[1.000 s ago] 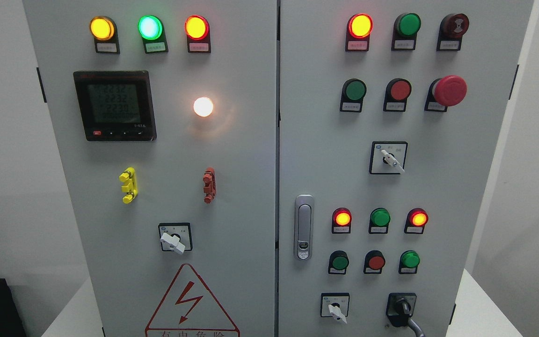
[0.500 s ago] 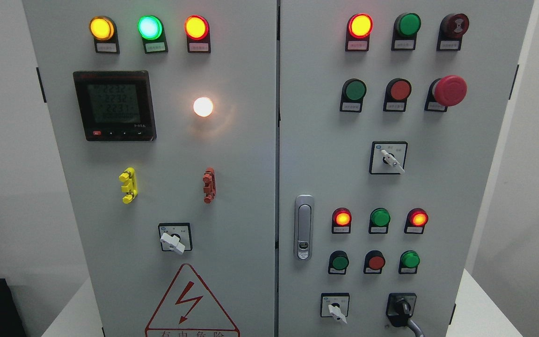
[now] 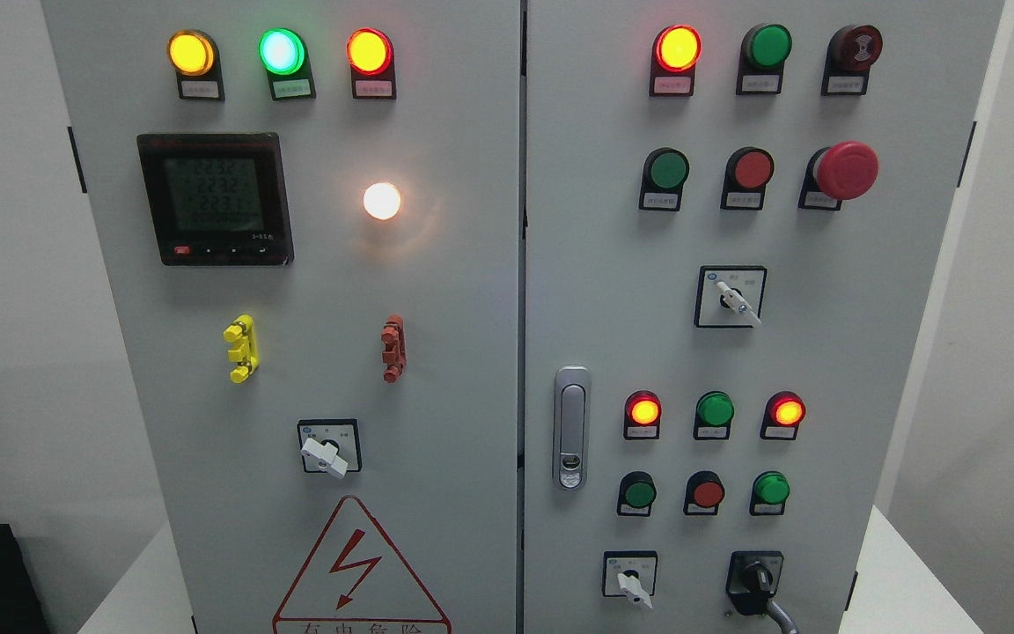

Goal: Trip black knob to open circuit

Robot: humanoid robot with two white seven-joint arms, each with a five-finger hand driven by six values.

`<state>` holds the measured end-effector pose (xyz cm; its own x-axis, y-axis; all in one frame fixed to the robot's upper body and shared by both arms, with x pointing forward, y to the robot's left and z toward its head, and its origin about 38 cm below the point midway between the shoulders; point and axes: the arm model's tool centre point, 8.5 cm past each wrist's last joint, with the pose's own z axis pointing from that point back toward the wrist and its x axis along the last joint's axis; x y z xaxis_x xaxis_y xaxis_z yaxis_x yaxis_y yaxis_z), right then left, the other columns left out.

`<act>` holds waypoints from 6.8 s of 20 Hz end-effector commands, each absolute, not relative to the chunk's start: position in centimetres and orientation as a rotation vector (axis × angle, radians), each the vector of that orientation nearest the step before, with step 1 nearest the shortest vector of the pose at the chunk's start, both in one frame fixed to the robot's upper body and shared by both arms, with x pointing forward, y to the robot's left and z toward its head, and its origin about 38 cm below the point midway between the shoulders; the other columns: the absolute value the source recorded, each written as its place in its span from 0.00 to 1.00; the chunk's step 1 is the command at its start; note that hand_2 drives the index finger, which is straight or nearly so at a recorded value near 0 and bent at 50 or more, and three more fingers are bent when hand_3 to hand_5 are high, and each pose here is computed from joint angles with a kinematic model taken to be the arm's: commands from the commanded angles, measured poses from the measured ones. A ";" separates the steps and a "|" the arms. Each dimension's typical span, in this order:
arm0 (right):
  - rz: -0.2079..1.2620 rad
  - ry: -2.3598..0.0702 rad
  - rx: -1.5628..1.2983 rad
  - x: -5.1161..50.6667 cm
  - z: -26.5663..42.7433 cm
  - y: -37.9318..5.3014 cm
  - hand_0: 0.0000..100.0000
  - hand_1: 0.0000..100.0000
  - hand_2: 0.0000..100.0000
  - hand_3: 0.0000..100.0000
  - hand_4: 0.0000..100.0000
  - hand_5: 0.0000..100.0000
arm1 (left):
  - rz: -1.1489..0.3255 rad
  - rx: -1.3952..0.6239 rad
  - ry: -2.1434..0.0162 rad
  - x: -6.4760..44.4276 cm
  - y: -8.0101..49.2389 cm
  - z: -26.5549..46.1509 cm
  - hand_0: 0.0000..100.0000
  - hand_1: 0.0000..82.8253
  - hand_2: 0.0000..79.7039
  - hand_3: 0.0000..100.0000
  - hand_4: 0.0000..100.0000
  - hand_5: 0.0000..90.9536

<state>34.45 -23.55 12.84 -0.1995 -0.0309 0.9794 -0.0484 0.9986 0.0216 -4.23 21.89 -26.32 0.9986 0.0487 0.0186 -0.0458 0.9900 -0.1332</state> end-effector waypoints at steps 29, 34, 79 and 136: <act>0.022 -1.769 0.112 34.6 12.8 -21.7 0.00 0.00 0.00 1.00 0.98 0.96 | 0.025 -0.134 -0.019 -4.3 21.9 -26.3 0.12 0.47 0.00 0.00 0.00 0.00; 0.030 -1.768 0.123 34.5 12.8 -21.2 0.00 0.00 0.00 1.00 0.98 0.96 | 0.025 -0.134 -0.019 -4.3 21.9 -26.3 0.12 0.47 0.00 0.00 0.00 0.00; 0.020 -1.782 0.123 34.7 13.1 -21.2 0.00 0.00 0.00 1.00 0.98 0.96 | 0.024 -0.134 -0.021 -4.2 21.9 -26.3 0.12 0.47 0.00 0.00 0.00 0.00; -0.019 -1.785 0.071 32.7 13.0 -23.5 0.00 0.00 0.00 1.00 0.94 0.91 | 0.025 -0.134 -0.019 -4.3 21.9 -26.3 0.12 0.47 0.00 0.00 0.00 0.00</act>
<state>33.84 -23.48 12.54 -0.1965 -0.0427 0.9796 -0.0556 0.9979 0.0323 -4.23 21.89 -26.32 0.9986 0.0487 0.0192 -0.0458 0.9900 -0.1331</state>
